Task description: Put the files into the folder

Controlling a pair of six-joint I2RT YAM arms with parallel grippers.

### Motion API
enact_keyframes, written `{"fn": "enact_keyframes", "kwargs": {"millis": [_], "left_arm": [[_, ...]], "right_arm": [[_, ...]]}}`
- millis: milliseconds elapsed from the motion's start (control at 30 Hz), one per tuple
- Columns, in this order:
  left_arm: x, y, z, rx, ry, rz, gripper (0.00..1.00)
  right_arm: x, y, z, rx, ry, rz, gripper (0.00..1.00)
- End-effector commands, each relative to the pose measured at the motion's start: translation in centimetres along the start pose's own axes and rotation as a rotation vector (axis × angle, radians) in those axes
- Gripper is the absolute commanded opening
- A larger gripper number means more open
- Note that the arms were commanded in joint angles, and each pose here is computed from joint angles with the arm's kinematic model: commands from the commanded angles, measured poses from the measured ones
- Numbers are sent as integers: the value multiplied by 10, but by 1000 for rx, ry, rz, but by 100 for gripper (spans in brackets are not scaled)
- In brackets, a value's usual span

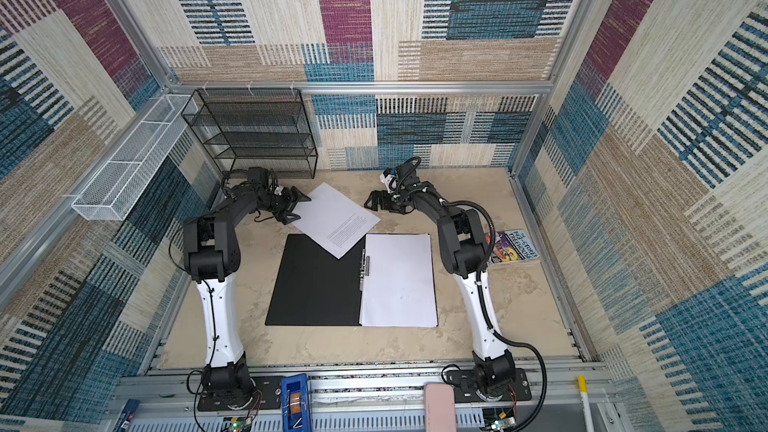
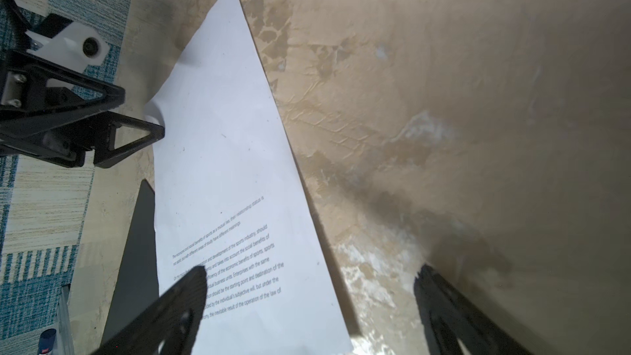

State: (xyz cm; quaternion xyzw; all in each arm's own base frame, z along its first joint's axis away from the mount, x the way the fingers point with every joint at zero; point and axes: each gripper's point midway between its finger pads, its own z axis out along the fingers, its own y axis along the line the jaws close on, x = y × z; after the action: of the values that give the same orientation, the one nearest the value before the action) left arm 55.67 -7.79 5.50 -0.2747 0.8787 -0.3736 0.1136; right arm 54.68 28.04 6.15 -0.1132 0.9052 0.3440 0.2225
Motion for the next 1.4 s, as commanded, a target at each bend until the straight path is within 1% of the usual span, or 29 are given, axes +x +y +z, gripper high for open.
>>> {"fn": "enact_keyframes", "kwargs": {"millis": [0,233,433,667,800,900,1067,1133,1200,1300,1367], "left_arm": [[11,16,10,-43,42,17,82],[31,16,32,-53,107,59,82],[44,7,42,-32,150,91,82],[56,7,52,-31,196,112,82],[59,9,55,-37,213,117,82],[57,10,55,-46,209,115,82],[56,12,54,-58,205,102,82],[54,13,50,-68,192,99,81],[51,15,47,-77,177,94,82],[47,16,43,-74,159,82,82],[45,18,41,-81,151,78,82]], "right_arm": [[3,2,6,-25,28,1,96],[7,10,16,-88,65,11,94],[14,15,20,-141,91,31,94],[17,18,28,-200,112,65,94],[13,23,31,-239,108,72,94],[7,35,28,-307,99,68,94],[-9,47,27,-374,67,42,94],[-14,49,28,-393,56,31,93],[-17,51,29,-411,44,19,89],[-21,49,32,-412,21,3,78],[-24,47,35,-403,5,-11,73]]}}
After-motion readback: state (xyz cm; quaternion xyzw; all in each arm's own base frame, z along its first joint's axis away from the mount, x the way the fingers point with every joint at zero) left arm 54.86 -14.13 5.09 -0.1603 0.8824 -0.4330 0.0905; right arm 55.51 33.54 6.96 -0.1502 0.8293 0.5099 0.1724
